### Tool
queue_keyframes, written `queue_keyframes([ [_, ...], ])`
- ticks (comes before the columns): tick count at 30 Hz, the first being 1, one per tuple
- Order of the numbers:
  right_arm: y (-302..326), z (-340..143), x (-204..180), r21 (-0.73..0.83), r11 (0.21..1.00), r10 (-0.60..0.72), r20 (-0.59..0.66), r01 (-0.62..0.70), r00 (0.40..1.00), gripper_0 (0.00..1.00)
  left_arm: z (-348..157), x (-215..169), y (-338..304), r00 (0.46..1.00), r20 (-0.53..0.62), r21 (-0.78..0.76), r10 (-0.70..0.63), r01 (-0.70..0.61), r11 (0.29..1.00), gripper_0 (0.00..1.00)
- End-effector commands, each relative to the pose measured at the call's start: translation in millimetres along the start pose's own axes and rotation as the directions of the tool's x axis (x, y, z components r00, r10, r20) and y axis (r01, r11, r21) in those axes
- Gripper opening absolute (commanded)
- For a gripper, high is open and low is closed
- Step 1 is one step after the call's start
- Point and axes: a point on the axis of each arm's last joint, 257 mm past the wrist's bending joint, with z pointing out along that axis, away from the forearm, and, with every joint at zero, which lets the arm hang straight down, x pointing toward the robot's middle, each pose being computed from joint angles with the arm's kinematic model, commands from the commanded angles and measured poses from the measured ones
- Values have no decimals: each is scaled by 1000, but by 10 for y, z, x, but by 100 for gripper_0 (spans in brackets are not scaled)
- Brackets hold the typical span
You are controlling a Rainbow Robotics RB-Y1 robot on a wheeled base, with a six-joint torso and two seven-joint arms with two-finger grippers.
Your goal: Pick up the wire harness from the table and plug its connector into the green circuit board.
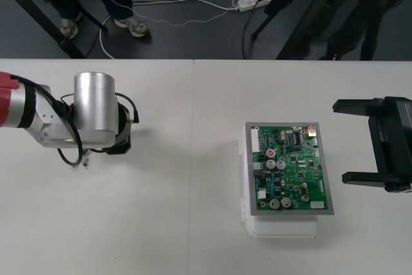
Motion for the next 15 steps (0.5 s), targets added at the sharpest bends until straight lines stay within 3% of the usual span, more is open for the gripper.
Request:
queue_keyframes([
  [1,-15,56,-39,-8,999,-53,12,53,999,100,-405,-79,-281,999,-17,-9,-42,42,999,0],
  [15,-12,56,-55,-9,999,-46,18,47,999,100,-1273,-21,-649,927,-68,-149,-369,356,922,0],
])
